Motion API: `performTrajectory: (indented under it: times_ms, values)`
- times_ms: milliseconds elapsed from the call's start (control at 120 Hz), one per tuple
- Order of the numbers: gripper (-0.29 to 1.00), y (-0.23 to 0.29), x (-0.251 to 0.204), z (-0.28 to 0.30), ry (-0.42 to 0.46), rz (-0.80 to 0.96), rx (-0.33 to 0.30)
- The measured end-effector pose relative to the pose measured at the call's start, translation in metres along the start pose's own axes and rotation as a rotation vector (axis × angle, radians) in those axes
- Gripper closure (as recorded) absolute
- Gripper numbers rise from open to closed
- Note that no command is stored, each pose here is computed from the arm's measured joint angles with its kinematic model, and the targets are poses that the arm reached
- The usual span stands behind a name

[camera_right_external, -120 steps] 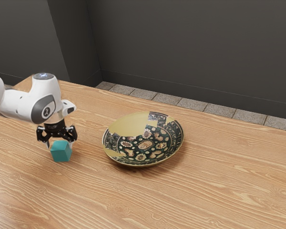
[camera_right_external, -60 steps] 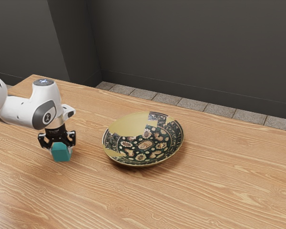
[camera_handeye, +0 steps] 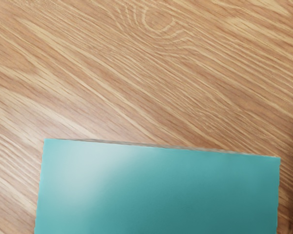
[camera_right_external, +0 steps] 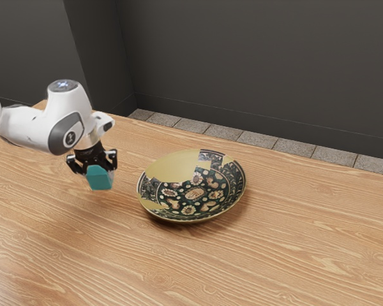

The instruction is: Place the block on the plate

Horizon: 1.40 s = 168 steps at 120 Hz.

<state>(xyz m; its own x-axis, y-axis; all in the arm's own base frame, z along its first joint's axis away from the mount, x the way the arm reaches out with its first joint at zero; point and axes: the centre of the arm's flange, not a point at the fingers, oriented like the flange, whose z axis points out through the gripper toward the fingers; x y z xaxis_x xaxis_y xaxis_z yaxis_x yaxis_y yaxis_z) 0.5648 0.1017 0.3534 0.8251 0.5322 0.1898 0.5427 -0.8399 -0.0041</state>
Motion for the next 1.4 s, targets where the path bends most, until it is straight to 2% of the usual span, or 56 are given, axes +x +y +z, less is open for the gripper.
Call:
performTrajectory:
  times_ms: [192,317,467,617,767,875,958,1225,1400]
  values:
    - [0.3,0.105,-0.007,-0.043,0.086,0.149,-0.08]
    - [0.3,0.174,-0.005,-0.021,0.092,0.225,-0.097]
    - [0.3,0.204,-0.009,0.017,0.057,0.246,-0.093]
    - [0.28,0.214,-0.02,0.036,0.023,0.25,-0.093]
    - [0.14,0.214,-0.019,0.036,0.019,0.247,-0.102]
    - [0.09,0.212,-0.015,-0.005,0.056,0.247,-0.132]
    - [0.06,0.206,-0.014,-0.038,0.061,0.253,-0.131]
    - [0.02,0.165,-0.037,-0.112,-0.016,0.363,-0.063]
    - [0.01,0.154,-0.027,-0.16,-0.067,0.458,-0.066]
